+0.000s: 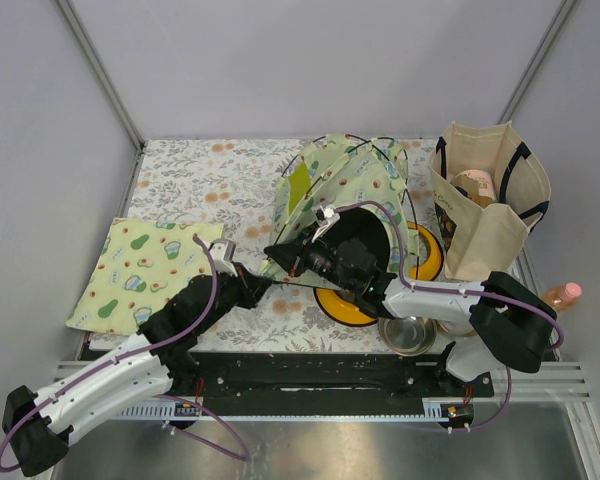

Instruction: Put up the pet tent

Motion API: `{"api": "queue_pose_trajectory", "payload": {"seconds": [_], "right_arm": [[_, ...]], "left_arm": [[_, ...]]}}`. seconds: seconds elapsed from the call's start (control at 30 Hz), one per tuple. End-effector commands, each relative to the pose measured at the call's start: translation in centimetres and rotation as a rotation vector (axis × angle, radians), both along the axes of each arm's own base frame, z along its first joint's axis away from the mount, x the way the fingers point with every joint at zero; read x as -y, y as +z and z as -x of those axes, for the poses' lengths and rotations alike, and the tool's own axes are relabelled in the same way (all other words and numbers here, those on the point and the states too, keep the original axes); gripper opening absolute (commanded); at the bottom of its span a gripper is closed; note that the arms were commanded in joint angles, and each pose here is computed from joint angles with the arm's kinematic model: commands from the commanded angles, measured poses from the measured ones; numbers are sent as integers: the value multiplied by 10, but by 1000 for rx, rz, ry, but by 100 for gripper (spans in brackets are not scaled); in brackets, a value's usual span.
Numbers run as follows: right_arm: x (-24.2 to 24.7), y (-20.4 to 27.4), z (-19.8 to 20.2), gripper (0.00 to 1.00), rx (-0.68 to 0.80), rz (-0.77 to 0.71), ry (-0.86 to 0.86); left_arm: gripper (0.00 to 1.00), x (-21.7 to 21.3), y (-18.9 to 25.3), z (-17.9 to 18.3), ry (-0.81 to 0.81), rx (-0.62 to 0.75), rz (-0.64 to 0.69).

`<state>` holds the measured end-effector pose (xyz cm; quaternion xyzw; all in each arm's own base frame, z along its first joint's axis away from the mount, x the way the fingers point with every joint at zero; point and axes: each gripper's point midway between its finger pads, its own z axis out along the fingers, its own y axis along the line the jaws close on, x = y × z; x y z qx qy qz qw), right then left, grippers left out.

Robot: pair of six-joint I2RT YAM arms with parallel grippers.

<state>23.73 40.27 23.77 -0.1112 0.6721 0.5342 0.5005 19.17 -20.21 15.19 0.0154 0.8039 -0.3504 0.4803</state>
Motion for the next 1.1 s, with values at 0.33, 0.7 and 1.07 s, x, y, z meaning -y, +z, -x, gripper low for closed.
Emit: {"api": "queue_pose_trajectory", "payload": {"seconds": [0.33, 0.7, 1.07], "right_arm": [[7, 11, -20, 0, 72, 90, -129], [20, 15, -33, 38, 29, 96, -240], [7, 23, -46, 47, 21, 107, -261]], "left_arm": [[0, -1, 16, 0, -36, 44, -49], [0, -3, 11, 2, -37, 37, -65], [0, -3, 11, 1, -38, 32, -76]]}}
